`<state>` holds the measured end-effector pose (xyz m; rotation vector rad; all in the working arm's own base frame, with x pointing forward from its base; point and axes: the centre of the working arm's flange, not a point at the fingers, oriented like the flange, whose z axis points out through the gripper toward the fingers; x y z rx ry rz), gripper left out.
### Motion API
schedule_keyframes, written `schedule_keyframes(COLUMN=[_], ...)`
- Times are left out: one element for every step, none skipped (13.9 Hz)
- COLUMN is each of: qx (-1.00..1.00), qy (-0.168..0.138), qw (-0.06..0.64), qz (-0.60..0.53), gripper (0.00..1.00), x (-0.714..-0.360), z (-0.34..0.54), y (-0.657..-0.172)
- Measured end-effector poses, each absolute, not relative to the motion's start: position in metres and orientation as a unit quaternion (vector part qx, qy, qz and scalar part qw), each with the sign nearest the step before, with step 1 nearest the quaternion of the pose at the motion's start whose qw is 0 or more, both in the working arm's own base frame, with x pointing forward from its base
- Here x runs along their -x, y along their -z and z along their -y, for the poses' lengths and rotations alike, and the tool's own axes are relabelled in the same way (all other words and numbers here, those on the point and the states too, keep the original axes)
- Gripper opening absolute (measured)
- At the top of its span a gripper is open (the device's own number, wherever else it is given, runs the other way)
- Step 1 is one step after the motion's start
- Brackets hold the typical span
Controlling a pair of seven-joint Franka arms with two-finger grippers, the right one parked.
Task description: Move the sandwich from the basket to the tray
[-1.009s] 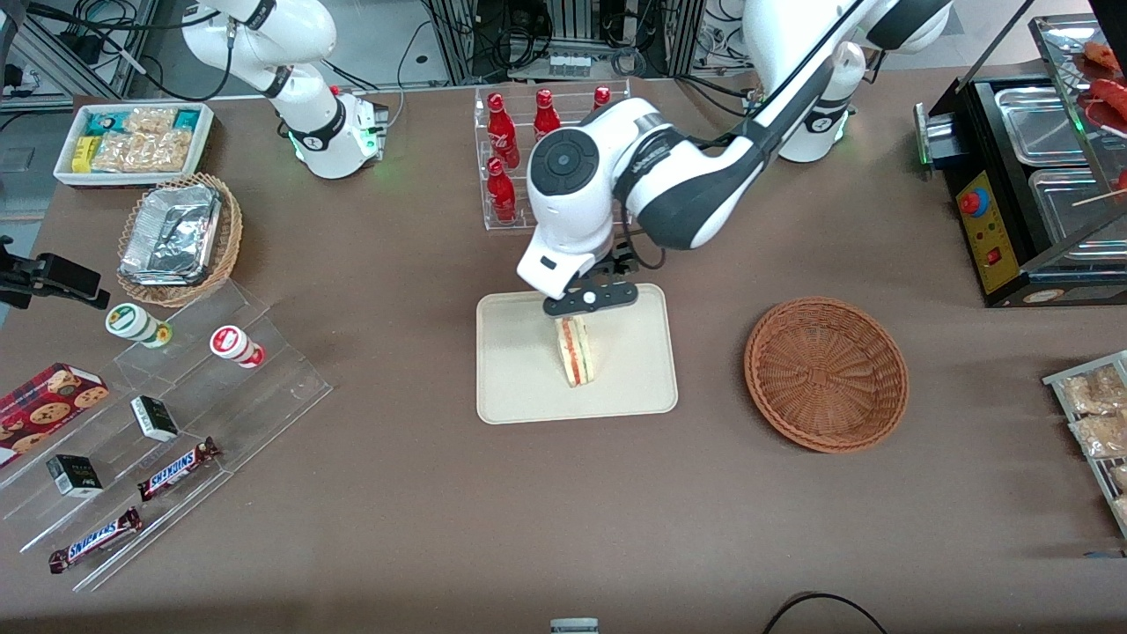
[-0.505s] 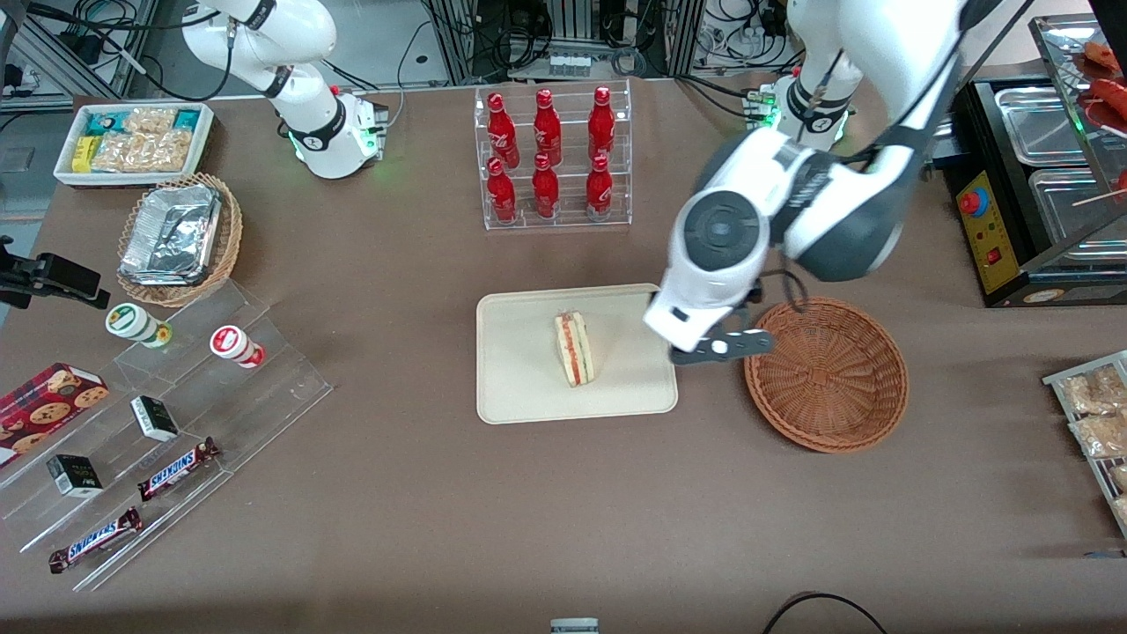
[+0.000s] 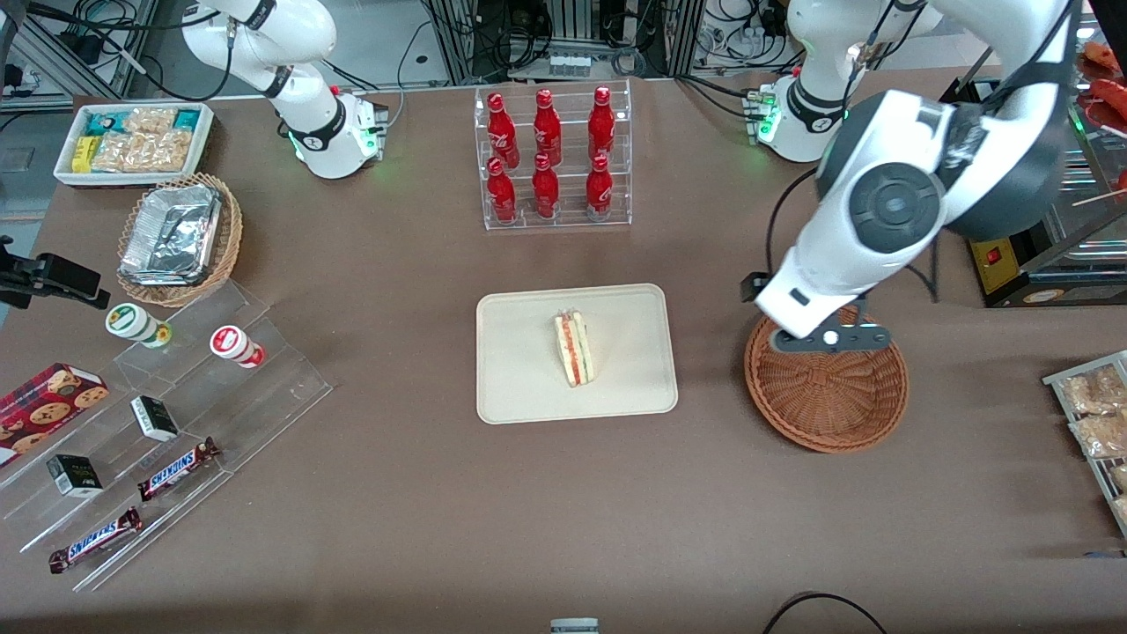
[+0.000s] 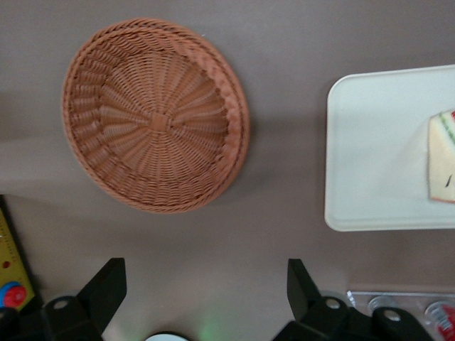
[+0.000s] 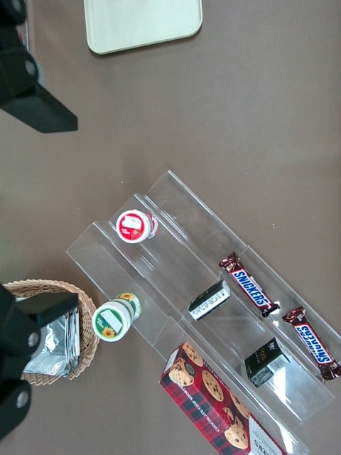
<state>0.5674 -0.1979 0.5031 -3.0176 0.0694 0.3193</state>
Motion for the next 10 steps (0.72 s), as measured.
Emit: schedule_keyframes(qx=[0.992,0.992,0.991,0.991,0.991,0.991,0.991,0.991,0.991,0.991], qy=[-0.109,-0.111,-0.114,-0.115,-0.114,-0.113,-0.114,-0.115,-0.116,-0.115], qw=[0.048,0.044,0.041,0.04,0.038,0.036,0.033,0.03,0.027,0.025], qz=[-0.03,-0.039,-0.048,-0.052,-0.052,-0.054,-0.059,-0.062,-0.062,-0.057], gripper=[1.0,1.0,1.0,1.0,1.0,1.0,1.0,1.0,1.0,1.0], x=[-0.566,-0.563,-0.56,-0.556,-0.551,-0.546,-0.54,-0.534,-0.528,-0.522], z=[0.18,0.16,0.14,0.12,0.103,0.086,0.07,0.056,0.044,0.036], y=[-0.511,-0.52,-0.531,-0.542,-0.554,-0.565,-0.576,-0.585,-0.593,-0.601])
